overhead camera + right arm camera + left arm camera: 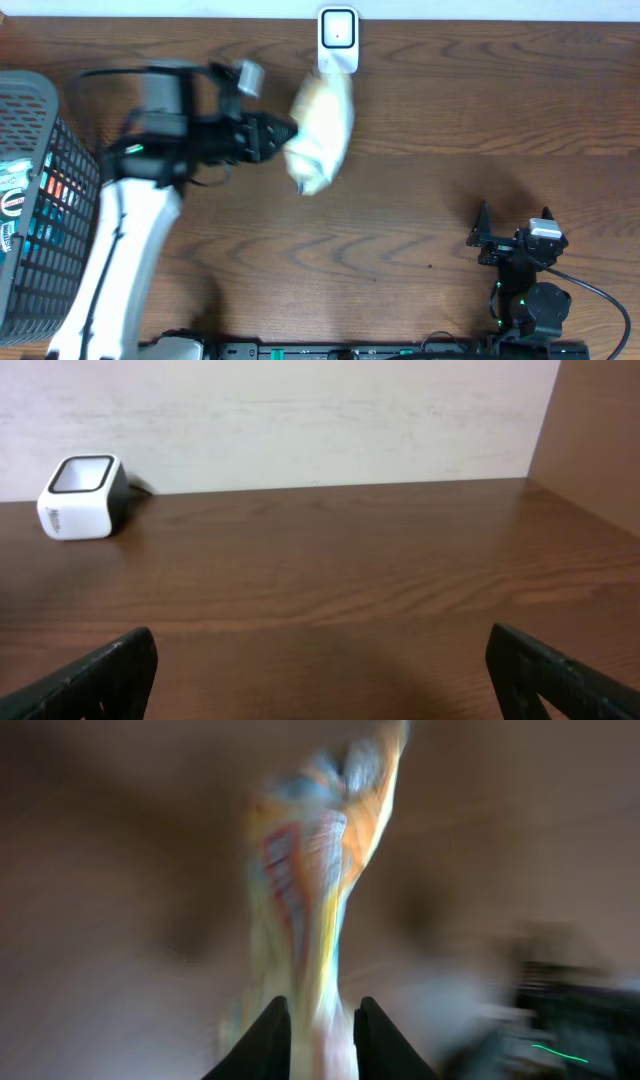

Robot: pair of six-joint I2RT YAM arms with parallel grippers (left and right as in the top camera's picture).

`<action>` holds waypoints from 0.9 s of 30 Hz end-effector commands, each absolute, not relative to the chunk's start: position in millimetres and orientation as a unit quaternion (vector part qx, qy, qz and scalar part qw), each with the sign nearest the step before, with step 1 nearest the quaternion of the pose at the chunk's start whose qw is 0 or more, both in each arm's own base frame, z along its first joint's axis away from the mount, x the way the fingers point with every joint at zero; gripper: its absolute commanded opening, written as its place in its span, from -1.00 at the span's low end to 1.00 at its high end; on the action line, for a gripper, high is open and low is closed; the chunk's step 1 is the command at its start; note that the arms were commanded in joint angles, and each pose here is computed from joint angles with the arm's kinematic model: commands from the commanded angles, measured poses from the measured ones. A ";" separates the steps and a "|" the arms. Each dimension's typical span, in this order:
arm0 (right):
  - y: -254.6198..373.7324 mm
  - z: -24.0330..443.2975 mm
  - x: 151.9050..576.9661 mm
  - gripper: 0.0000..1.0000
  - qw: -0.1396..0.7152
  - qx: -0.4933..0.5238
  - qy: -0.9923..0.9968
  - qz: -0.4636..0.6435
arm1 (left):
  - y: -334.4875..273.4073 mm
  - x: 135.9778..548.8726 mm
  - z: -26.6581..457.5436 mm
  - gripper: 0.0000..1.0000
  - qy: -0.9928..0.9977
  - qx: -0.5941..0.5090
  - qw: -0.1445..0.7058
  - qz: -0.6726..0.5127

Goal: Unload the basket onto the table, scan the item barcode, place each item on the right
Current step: 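Grasp the wet-wipes packet with the left gripper and lift it out, then lower the wet-wipes packet onto the table center and release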

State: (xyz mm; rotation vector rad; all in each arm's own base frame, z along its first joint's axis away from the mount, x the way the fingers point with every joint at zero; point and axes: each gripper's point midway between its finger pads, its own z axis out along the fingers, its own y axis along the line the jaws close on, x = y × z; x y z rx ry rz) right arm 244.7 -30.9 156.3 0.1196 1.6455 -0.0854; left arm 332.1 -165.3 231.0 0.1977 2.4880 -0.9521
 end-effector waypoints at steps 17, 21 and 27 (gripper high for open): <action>-30.5 156.3 244.4 0.99 0.679 0.049 0.732 -0.039 | -175.1 336.5 108.7 -0.71 0.981 0.080 0.163 -0.064; -30.5 156.3 244.4 0.99 0.679 0.049 0.732 -0.039 | -240.0 311.7 123.7 0.05 0.945 0.195 0.134 -0.227; -30.5 156.3 244.4 0.98 0.679 0.049 0.732 -0.039 | -268.1 284.6 126.8 0.99 0.912 0.296 0.123 -0.258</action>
